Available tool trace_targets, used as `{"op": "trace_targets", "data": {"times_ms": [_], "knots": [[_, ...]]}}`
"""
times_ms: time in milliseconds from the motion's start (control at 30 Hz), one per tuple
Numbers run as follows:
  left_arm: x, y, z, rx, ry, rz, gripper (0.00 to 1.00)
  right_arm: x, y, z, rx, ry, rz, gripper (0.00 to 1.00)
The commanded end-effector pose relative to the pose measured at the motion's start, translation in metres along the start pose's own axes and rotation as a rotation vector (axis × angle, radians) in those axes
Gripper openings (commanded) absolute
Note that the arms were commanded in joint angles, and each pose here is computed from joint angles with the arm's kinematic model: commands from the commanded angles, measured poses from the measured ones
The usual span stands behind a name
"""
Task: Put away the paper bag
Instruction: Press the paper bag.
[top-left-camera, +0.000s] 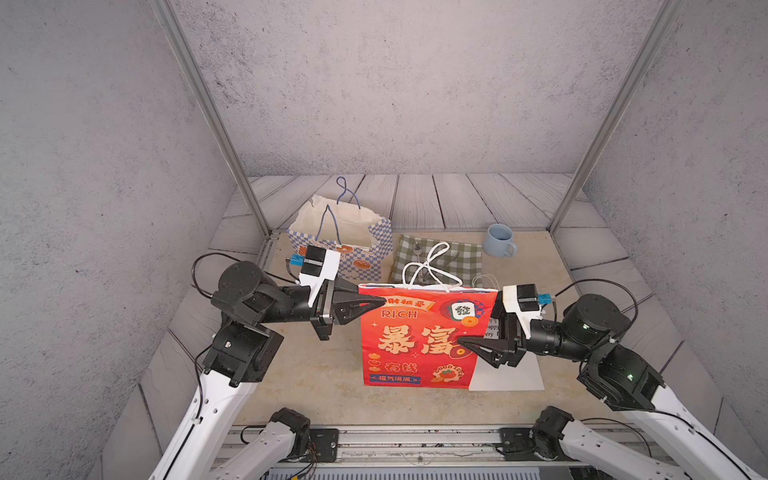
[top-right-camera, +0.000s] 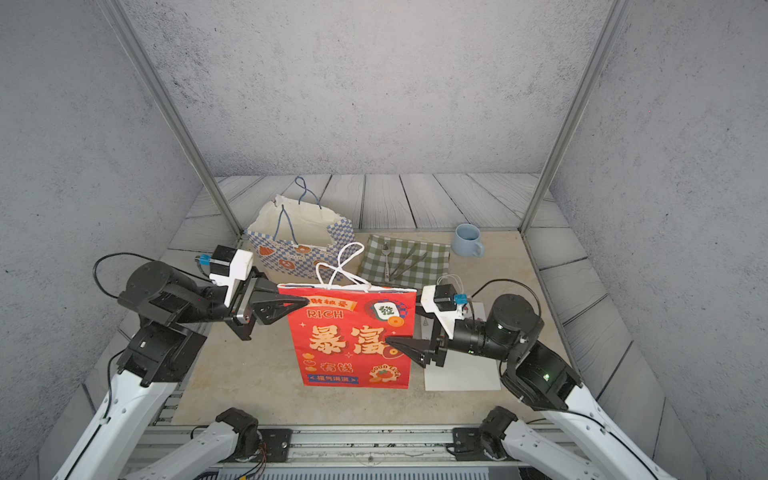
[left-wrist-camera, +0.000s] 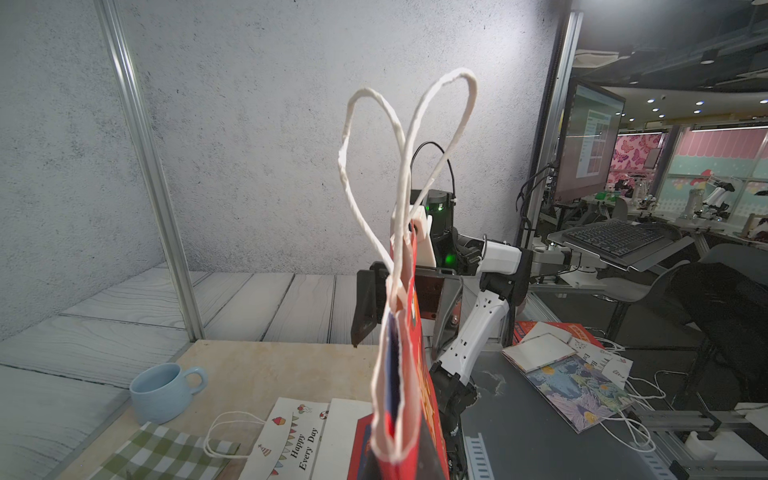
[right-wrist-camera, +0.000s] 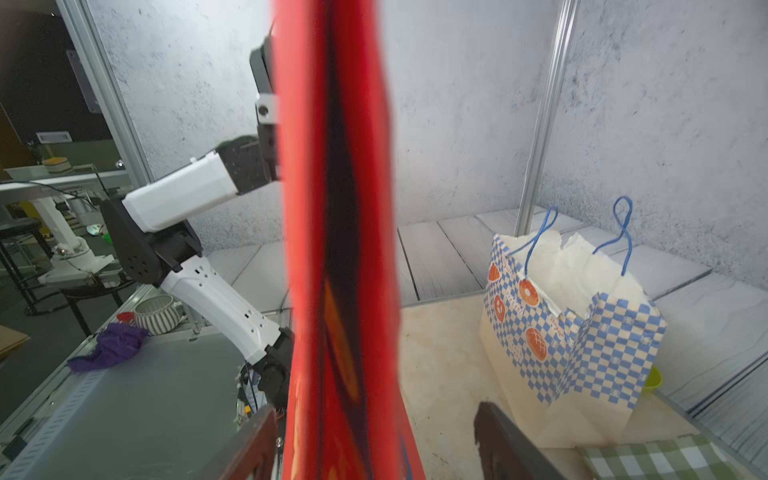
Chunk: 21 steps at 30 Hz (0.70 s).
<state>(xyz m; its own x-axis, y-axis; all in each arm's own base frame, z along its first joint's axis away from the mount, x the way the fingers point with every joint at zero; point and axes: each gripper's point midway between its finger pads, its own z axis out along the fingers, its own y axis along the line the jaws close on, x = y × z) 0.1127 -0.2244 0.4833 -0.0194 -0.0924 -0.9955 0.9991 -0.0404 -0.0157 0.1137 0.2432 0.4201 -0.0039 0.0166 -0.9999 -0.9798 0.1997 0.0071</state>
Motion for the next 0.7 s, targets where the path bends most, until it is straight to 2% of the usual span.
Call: {"op": "trace_targets", "data": {"times_ms": [0,133,200,400,467,533,567,633,667], "knots": [[0.004,0.000,0.001,0.007,0.002,0.014,0.00,-0.035,-0.003,-0.004,0.030,-0.098,-0.029,0.68],[0.007,0.001,0.001,-0.002,0.010,0.018,0.00,-0.039,0.000,0.000,-0.002,-0.104,-0.031,0.44],[0.009,0.005,0.000,-0.029,0.013,0.030,0.00,-0.037,0.001,0.002,-0.013,-0.094,-0.016,0.38],[0.012,0.007,0.000,-0.039,0.022,0.034,0.00,-0.036,0.000,0.002,-0.008,-0.096,-0.012,0.06],[0.015,0.009,0.000,-0.054,0.030,0.033,0.00,-0.035,0.000,0.001,-0.006,-0.100,-0.001,0.00],[0.022,0.013,-0.001,-0.078,0.052,0.027,0.00,-0.034,0.002,-0.001,-0.009,-0.101,0.005,0.00],[0.025,0.013,-0.002,-0.083,0.061,0.017,0.07,-0.033,0.002,-0.001,-0.007,-0.102,0.006,0.00],[0.030,0.011,-0.002,-0.074,0.067,0.002,0.40,-0.034,0.002,-0.004,0.005,-0.110,-0.001,0.00],[0.034,0.011,-0.003,-0.071,0.067,-0.014,0.54,-0.035,0.002,-0.005,0.010,-0.117,-0.004,0.00]]}}
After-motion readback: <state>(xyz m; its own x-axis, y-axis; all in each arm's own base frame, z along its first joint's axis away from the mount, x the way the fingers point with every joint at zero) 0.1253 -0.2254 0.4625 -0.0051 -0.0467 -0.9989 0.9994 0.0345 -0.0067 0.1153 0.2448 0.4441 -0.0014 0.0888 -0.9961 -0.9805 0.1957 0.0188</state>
